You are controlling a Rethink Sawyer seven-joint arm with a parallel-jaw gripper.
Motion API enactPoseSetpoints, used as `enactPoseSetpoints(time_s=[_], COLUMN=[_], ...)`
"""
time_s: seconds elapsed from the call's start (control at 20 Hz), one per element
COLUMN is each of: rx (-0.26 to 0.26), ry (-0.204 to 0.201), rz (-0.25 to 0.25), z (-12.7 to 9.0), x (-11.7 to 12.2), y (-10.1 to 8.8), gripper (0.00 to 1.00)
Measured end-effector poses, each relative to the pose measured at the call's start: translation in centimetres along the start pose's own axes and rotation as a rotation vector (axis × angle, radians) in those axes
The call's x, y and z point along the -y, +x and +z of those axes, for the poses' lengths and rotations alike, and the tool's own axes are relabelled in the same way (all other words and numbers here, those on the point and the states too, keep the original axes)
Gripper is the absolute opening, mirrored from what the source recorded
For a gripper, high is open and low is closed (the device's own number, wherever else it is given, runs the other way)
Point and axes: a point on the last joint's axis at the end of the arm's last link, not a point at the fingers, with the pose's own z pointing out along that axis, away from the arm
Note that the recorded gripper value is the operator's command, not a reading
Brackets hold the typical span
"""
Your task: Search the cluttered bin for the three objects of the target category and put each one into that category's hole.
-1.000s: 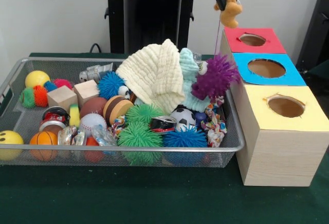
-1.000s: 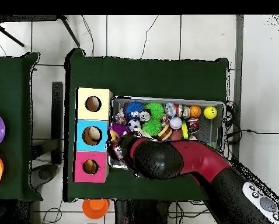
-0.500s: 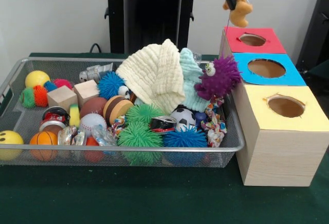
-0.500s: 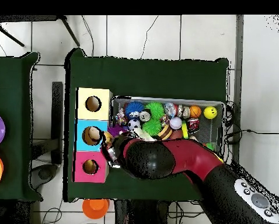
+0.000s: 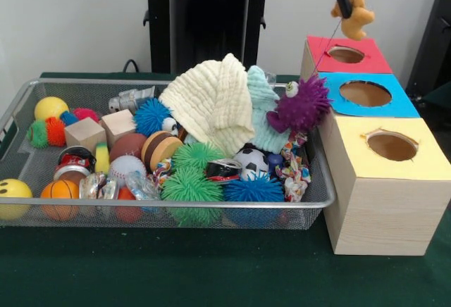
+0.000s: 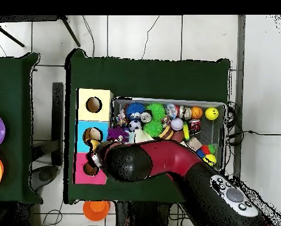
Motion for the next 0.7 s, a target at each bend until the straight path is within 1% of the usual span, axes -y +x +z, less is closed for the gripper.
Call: enactPoseSetpoints(time_s=[0.15, 0.3, 0.5, 0.6, 0.65, 0.7], rx=[-0.031, -0.053, -0.116, -0.132, -0.162, -0.167], ry=[0.0, 0.001, -0.009, -0.012, -0.019, -0.02], rz=[-0.011, -0.012, 0.002, 0.005, 0.015, 0.017], z=[1.3, 2.3, 4.4, 4.8, 5.5, 5.6], x=[-1.3, -1.9, -3.0, -3.1, -3.4, -3.4], y=[0.0, 0.3, 1.4, 1.7, 2.3, 2.4], gripper=[0.0, 0.0, 0.0, 0.0, 0.0, 0.0])
